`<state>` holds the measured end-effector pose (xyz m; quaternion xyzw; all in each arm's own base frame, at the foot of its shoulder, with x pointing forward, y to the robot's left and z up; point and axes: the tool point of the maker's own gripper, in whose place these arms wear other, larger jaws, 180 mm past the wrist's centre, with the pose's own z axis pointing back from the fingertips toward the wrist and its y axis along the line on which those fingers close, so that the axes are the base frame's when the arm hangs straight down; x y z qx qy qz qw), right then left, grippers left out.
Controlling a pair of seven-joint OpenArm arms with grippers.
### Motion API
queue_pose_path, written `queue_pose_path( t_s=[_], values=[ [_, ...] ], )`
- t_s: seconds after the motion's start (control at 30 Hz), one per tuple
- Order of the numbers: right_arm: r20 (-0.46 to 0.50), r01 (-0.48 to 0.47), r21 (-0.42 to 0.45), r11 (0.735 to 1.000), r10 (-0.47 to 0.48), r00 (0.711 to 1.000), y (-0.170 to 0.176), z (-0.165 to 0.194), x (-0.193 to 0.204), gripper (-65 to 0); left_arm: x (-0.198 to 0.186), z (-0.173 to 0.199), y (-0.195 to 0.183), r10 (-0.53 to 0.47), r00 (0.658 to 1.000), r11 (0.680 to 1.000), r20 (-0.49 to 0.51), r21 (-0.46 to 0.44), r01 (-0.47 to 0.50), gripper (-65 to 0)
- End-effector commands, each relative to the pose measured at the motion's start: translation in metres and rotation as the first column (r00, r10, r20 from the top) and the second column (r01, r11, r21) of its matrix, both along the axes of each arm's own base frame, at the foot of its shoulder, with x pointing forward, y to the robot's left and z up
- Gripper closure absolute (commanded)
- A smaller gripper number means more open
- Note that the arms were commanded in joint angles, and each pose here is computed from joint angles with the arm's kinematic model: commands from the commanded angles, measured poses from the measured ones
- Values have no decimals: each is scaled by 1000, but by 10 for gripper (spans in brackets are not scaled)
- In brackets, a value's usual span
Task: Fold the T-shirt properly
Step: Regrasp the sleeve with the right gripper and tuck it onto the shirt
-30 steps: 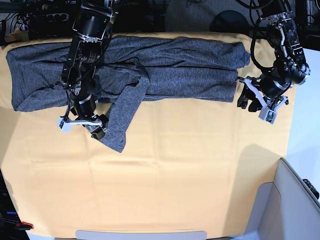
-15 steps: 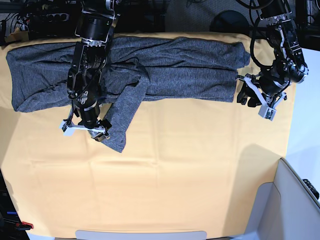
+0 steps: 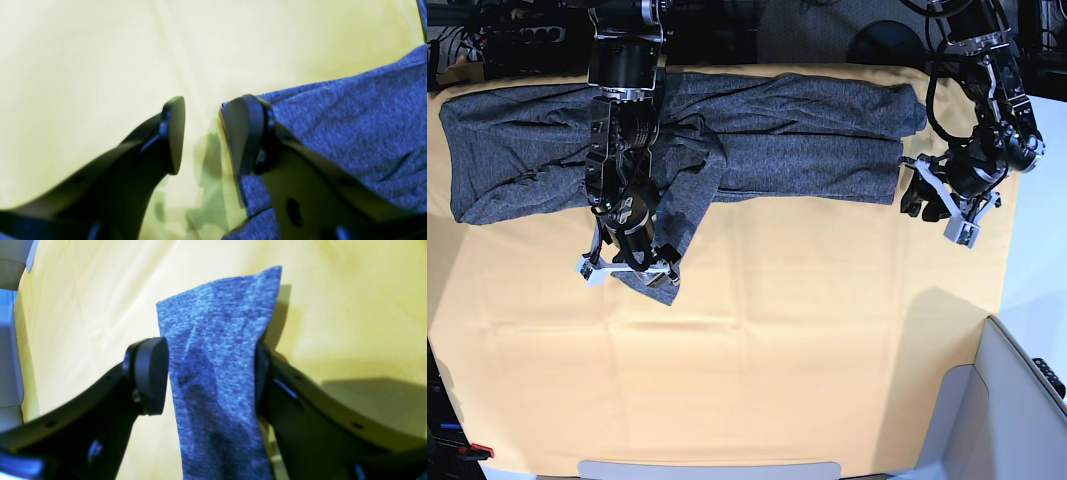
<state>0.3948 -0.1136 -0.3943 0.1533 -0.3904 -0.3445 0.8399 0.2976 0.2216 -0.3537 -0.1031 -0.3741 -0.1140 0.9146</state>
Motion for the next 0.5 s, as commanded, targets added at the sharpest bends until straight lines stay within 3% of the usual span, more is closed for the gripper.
queue_pose_path(
  t_s=[0.0,0.07,0.2,0.37,0.47],
  values=[
    [-26,-16,39,999,17,1000,10,-1,-1,-328,8,13,0,-7,999,1000,47,-2,7,-233],
    [-26,-16,39,999,17,1000,10,-1,-1,-253,8,13,0,-7,999,1000,47,-2,7,-233],
    [-19,-23,41,999,24,1000,11,2,2,0,8,13,0,-7,999,1000,47,-2,7,-233],
    [31,-139,21,990,138,990,41,27,3,0,9,14,2,-6,999,1000,52,2,6,-233],
    [132,-259,-48,965,263,956,74,63,-3,0,9,15,4,-1,998,1000,55,3,1,-233]
  ],
)
